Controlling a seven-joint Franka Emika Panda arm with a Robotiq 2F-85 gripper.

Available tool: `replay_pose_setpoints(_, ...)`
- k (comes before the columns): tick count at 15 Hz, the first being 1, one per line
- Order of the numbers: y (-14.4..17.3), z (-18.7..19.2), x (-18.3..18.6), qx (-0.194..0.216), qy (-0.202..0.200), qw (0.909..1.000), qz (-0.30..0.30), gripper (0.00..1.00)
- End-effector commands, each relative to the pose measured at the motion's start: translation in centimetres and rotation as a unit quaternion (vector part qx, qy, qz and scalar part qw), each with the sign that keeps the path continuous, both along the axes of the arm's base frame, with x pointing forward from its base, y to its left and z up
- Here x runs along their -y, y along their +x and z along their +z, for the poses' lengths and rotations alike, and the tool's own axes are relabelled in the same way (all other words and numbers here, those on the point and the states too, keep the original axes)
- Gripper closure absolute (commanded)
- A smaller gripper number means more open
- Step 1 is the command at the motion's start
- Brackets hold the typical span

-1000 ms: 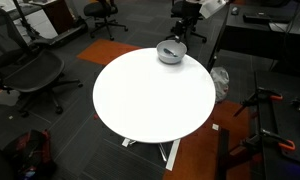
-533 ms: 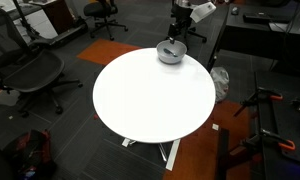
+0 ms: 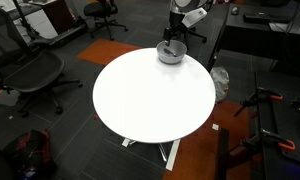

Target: Take the marker out of the white bowl and put it on the table

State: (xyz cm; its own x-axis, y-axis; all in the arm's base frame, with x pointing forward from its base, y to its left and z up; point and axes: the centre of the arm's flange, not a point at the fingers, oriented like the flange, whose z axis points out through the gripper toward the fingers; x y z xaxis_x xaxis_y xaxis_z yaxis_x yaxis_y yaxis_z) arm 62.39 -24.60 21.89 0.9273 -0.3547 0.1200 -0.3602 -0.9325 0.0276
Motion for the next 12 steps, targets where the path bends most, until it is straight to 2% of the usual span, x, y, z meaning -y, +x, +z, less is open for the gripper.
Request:
replay_pose_setpoints(1,2.1,-1.3,1.1,-0.008,0.023,0.9995,-0.019,0.0)
replay_pose_setpoints(12,4.4,-5.1,1.5,-0.034,0.036,0.9983,-0.029,0.0)
